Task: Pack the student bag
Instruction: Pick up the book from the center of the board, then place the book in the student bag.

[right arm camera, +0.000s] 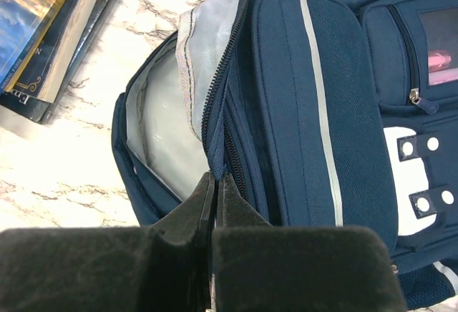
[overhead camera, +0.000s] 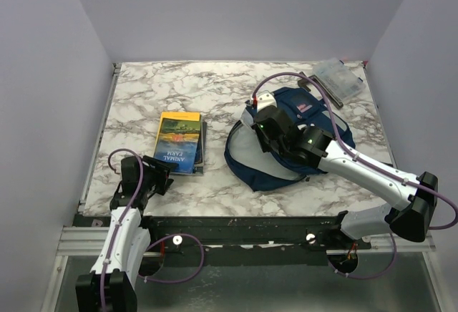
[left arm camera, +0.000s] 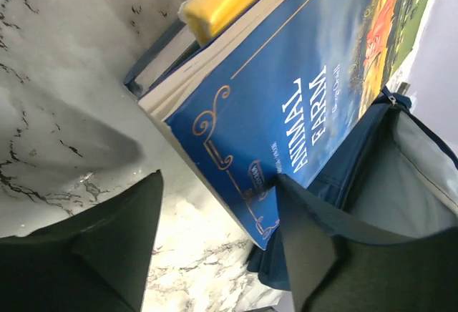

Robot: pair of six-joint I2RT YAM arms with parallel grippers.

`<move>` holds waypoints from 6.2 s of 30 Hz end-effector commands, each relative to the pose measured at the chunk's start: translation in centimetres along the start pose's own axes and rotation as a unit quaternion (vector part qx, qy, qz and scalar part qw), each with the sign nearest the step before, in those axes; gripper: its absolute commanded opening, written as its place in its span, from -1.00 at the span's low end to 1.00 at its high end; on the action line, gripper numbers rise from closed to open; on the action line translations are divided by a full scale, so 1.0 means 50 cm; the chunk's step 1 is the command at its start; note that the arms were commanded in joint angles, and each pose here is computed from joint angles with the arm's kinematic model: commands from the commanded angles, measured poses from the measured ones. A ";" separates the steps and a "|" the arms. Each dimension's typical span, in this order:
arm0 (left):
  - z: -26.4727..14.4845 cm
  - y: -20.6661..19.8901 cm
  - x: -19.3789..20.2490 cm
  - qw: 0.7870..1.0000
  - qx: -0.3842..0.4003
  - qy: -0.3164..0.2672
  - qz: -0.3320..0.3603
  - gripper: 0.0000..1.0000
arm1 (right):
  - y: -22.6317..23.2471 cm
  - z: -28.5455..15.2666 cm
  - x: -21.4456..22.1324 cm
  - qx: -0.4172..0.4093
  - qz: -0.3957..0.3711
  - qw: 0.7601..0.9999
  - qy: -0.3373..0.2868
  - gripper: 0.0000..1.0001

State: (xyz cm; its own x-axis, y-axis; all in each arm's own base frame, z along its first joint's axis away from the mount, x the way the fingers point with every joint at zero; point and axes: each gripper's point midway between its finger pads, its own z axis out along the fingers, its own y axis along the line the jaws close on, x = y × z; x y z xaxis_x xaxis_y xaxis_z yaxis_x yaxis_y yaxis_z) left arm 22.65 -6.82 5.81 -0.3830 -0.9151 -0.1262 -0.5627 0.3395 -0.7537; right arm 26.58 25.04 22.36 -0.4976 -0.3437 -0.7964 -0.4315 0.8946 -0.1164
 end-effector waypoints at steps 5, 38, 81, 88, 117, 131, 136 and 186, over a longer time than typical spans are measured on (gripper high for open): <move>0.008 -0.046 0.011 0.993 0.117 0.005 -0.001 0.46 | 0.000 -0.010 -0.079 0.003 0.013 0.998 -0.057 -0.99; -0.270 -0.351 0.074 0.914 0.317 0.097 0.233 -1.00 | -0.056 -0.062 -0.175 0.013 0.107 0.989 -0.104 -0.99; 0.123 -0.502 0.547 0.863 0.301 0.372 0.162 -1.00 | -0.040 -0.151 -0.193 -0.065 0.152 0.977 -0.137 -0.99; 0.144 -0.487 0.557 0.866 0.281 0.379 0.166 -1.00 | -0.048 -0.159 -0.184 -0.063 0.138 0.979 -0.139 -0.99; 0.112 -0.437 0.515 0.906 0.168 0.310 0.235 0.47 | -0.059 -0.159 -0.132 -0.050 0.144 0.983 -0.107 -0.99; -0.006 -0.368 0.391 0.911 0.170 0.226 0.301 0.49 | -0.053 -0.136 -0.115 -0.047 0.143 0.984 -0.098 -0.99; -0.063 -0.274 0.245 0.924 0.138 0.139 0.329 0.52 | -0.037 -0.118 -0.086 -0.060 0.128 0.987 -0.079 -0.99; 0.048 -0.057 -0.128 0.970 0.226 -0.080 -0.033 -0.06 | 0.014 -0.155 -0.147 -0.147 0.101 0.978 -0.112 -0.99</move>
State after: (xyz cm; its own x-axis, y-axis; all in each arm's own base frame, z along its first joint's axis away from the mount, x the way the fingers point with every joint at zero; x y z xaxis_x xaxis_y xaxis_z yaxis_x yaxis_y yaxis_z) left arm 28.86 -1.66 5.41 -0.2231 -0.9663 -0.1285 -0.3106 0.1954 -0.9302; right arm 23.41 24.87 27.29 -0.5320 -0.1714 -0.8292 -0.5222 0.8373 0.1619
